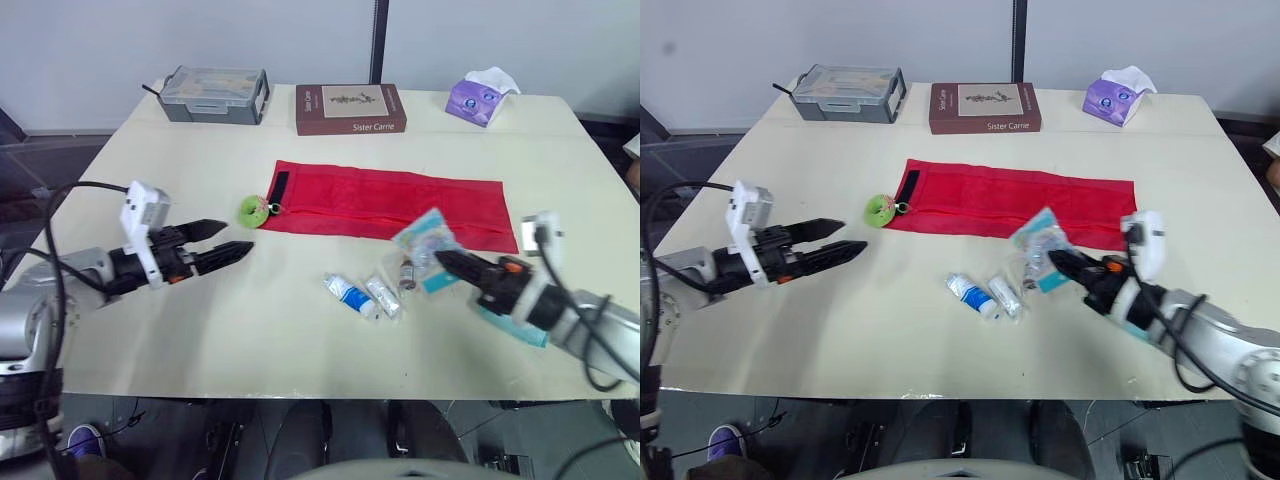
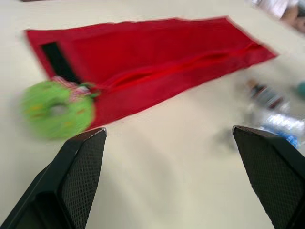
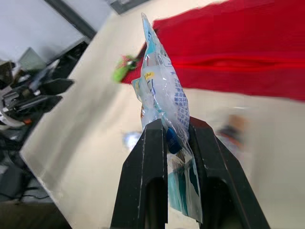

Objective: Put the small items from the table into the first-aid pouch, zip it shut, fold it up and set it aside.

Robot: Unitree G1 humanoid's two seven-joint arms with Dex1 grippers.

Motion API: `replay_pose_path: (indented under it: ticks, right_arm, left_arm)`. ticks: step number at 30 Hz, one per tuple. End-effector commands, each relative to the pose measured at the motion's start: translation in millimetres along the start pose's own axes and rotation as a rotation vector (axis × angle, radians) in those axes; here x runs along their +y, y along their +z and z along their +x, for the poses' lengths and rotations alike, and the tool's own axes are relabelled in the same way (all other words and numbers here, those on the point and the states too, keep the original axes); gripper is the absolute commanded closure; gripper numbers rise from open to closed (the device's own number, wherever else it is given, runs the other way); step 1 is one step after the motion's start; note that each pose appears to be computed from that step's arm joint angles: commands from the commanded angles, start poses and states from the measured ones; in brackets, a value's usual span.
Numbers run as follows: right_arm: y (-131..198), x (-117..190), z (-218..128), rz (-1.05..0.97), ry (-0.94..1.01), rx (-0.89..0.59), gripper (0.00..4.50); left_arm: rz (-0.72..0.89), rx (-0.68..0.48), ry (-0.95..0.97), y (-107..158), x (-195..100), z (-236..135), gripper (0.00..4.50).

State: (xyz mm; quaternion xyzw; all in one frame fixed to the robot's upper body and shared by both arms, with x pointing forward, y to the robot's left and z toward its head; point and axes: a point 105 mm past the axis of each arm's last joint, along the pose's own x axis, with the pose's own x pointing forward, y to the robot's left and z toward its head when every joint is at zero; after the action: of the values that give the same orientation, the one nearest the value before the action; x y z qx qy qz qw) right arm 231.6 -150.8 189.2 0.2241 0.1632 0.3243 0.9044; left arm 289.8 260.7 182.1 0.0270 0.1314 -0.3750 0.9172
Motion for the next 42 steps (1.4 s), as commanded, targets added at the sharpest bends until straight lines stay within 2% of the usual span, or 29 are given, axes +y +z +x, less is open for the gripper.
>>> replay_pose_path:
  ticks: [1,7,10,14,17,20,23,26,32,42]
  right_arm:
    - [9,3,-37,-0.07,-0.001,0.007,4.46]
    - [26,-39,-96,-0.055,-0.225,-0.081,4.46]
    - [32,-74,-134,-0.037,-0.397,-0.14,4.46]
    - [29,-89,-154,-0.028,-0.451,-0.15,4.46]
    - [27,-89,-153,-0.036,-0.432,-0.145,4.46]
    - [30,-79,-143,-0.052,-0.361,-0.151,4.46]
    - [31,-56,-123,-0.092,-0.228,-0.128,4.46]
    - [34,-47,-111,-0.119,-0.176,-0.122,4.46]
    - [35,-22,-83,-0.156,-0.069,-0.109,4.46]
    - [32,-2,-75,-0.159,-0.052,-0.138,4.46]
  left_arm:
    - [0.074,-0.013,-0.027,10,6,-5,0.0]
    - [0.056,-0.031,-0.091,12,2,2,0.0]
    - [0.054,-0.02,-0.136,9,-5,7,0.0]
    - [0.06,-0.018,-0.164,9,-10,12,0.0]
    - [0.105,-0.009,-0.134,12,-6,19,0.0]
    - [0.23,0.012,-0.056,18,5,32,0.0]
    - [0.32,0.075,0.0,27,18,63,0.0]
    - [0.39,0.174,0.056,30,35,86,0.0]
    - [0.661,0.34,0.048,35,49,142,0.0]
    - [0.848,0.377,0.078,41,49,173,0.0]
